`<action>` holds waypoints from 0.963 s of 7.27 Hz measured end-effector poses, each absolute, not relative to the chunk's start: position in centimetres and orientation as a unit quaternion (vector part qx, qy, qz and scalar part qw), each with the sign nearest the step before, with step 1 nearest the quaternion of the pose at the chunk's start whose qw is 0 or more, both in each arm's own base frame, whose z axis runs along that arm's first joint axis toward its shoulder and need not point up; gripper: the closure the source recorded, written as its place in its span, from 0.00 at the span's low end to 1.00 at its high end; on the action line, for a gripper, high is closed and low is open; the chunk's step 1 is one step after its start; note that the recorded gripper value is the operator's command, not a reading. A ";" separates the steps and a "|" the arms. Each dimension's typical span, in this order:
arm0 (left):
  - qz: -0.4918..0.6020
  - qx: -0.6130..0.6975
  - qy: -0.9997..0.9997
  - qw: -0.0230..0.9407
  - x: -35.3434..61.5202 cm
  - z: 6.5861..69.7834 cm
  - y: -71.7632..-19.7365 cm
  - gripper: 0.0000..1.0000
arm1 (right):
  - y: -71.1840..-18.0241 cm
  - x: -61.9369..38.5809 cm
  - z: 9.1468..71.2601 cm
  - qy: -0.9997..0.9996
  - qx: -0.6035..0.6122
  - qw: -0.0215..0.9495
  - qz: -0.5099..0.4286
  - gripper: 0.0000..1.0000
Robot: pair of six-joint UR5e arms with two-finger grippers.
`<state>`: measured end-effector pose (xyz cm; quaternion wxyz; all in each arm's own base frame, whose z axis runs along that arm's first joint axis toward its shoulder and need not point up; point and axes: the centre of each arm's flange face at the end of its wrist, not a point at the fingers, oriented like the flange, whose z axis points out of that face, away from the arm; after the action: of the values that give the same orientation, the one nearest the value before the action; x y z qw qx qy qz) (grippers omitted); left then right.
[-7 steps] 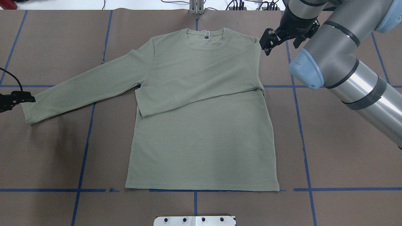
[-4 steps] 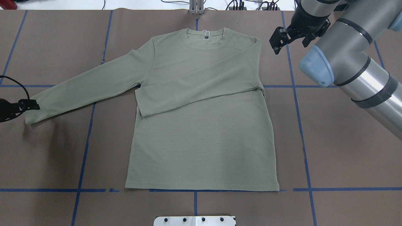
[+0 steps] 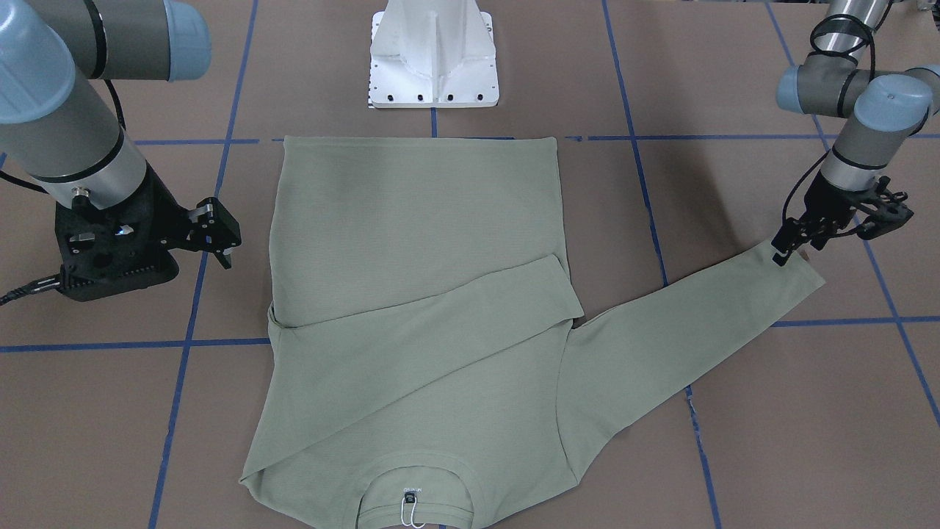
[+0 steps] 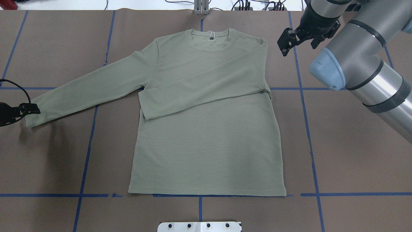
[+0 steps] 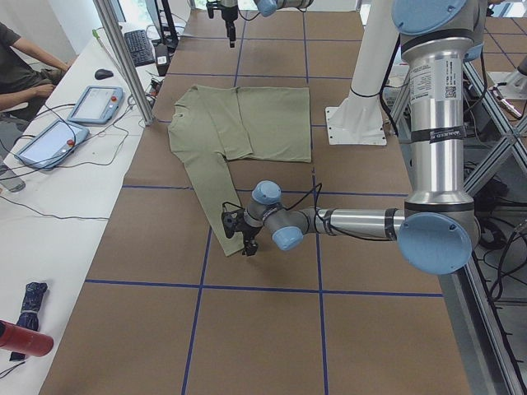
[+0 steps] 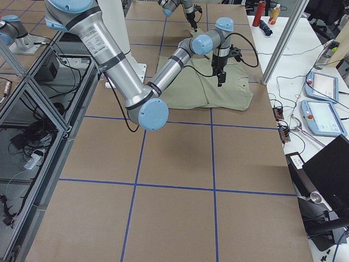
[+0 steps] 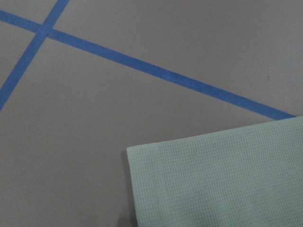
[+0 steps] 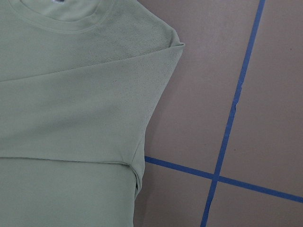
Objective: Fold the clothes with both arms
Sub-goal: 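Grasp the other sleeve cuff with the left gripper while the right gripper withdraws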
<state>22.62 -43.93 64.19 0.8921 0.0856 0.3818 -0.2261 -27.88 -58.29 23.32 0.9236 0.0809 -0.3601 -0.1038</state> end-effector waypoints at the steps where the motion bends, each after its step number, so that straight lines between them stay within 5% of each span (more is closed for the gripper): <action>1: -0.226 0.087 0.381 0.893 22.6 64.2 -43.9 0.22 | -58.0 -27.7 23.3 -0.362 0.081 0.923 -0.104 0.00; 4: -0.225 0.090 0.377 0.894 22.8 64.4 -43.9 0.29 | -57.6 -27.5 23.3 -0.365 0.082 0.921 -0.104 0.00; 7: -0.226 0.089 0.376 0.894 22.8 64.5 -43.9 0.64 | -57.4 -27.3 22.8 -0.367 0.087 0.920 -0.105 0.00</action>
<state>22.80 -43.87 64.53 0.8940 0.0887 0.3764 -0.2262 -27.27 -57.37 22.84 0.9200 0.0870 -0.3673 -0.1050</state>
